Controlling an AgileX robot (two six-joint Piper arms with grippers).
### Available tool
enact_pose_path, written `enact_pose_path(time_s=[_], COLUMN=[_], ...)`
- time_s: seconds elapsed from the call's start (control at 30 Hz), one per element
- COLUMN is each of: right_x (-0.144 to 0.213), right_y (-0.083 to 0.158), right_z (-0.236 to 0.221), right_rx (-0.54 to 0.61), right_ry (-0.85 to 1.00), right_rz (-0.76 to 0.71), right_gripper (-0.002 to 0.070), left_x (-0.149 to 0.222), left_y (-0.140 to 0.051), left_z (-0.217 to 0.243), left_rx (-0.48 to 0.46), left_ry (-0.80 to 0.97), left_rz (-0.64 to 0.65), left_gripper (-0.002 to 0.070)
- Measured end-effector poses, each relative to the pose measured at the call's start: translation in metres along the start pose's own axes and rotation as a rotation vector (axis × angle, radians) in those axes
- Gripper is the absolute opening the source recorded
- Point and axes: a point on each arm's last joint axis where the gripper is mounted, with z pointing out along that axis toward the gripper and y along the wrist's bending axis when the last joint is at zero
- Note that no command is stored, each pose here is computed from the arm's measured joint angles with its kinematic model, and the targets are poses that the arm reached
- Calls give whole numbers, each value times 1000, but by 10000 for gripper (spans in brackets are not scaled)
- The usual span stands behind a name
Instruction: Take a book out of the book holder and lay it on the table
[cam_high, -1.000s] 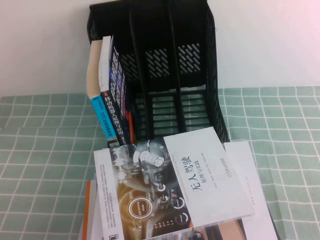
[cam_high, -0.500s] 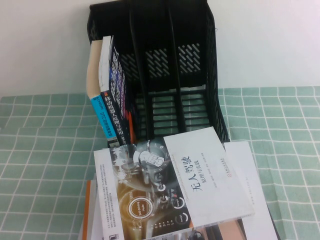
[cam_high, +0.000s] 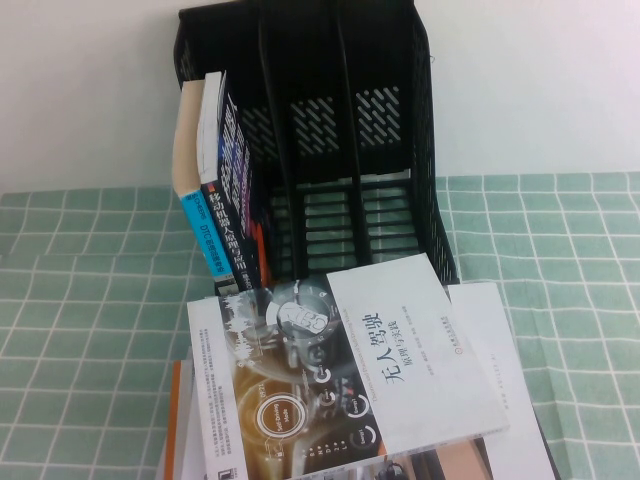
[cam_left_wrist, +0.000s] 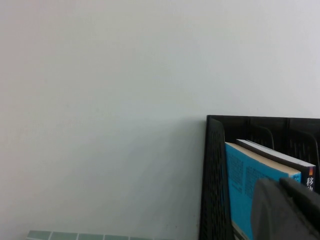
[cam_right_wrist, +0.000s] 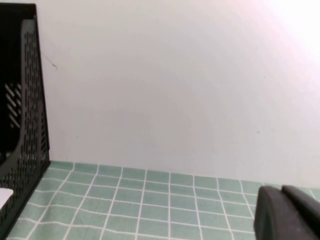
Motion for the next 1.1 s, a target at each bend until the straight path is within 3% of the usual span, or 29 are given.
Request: enact_pose_path(time_s=[0.3,0.53,0.77,1.1], right_x=[-4,-38,-66,-88], right_y=[0,-7,-13,-15], right_z=[0,-4,14,64], right_rx=[2,28,22,-15], right_ry=[-16,-41,121,254], right_rz=[-27,-134,-144,-148], right_gripper=[-1,-2,-2,-2], left_x=[-1,-17,-17,-18], left_y=[2,1,2,1], left_z=[0,7,29,65], left_rx=[-46,-112,-189,-210], left_ry=[97,240,436,436], left_rz=[-7,-21,-127,-303], left_gripper=[-3,-3,-3,-3])
